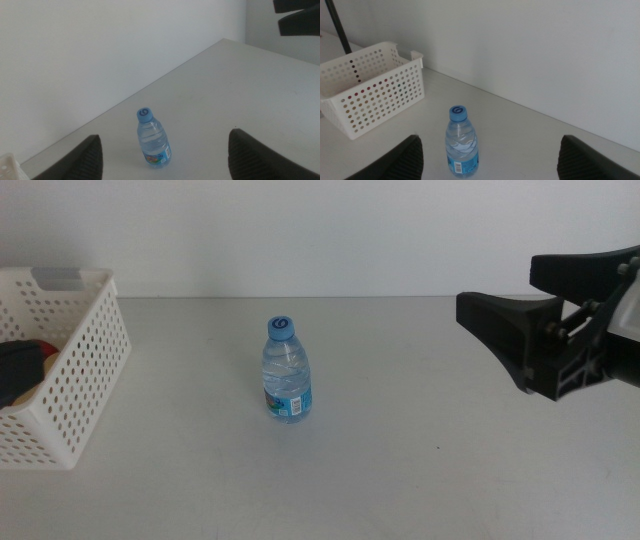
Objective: Use arms to grab the bottles and put them into the dustbin to the left of the table.
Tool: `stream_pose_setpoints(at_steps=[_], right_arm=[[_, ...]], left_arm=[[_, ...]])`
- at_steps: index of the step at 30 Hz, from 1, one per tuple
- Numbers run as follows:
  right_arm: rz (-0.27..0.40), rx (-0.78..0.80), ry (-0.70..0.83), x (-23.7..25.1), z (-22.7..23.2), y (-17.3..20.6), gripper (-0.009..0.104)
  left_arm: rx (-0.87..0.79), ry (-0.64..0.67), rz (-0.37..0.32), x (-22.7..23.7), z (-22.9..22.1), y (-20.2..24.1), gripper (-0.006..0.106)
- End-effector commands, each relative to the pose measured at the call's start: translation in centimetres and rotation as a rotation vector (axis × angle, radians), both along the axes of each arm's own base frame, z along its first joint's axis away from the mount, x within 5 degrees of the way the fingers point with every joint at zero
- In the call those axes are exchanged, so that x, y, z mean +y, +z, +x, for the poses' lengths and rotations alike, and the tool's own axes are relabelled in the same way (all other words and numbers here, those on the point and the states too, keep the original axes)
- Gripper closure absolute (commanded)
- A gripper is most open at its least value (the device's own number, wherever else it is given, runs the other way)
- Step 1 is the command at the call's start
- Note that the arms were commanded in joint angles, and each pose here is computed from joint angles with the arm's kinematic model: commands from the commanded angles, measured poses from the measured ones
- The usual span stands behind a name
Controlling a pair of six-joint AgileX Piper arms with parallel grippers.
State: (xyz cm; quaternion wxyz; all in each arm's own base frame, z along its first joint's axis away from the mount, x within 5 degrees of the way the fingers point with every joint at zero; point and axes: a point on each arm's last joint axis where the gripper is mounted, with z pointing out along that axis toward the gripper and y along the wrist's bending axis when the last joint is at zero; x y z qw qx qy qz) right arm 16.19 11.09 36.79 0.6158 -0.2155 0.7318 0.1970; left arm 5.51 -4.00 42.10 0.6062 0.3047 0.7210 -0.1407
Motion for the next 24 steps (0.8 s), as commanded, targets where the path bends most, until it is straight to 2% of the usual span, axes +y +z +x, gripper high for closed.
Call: stream_pose_setpoints(at_steps=[1,10,22,24], right_arm=[[0.04,-0.103,0.026,-0.7,-1.5,2.4,0.011],[0.017,-0.058,0.058,-3.3,-5.7,4.1,0.013],[0.02,-0.063,0.058,-3.5,-6.0,3.9,0.013],[0.02,-0.063,0.058,-3.5,-6.0,3.9,0.013]], left_arm=[[-0.061,0.004,-0.065,-0.1,0.1,1.2,0.018],[-0.061,0.004,-0.065,-0.1,0.1,1.2,0.018],[-0.061,0.004,-0.065,-0.1,0.1,1.2,0.018],[-0.094,0.028,-0.031,0.2,0.3,1.3,0.018]])
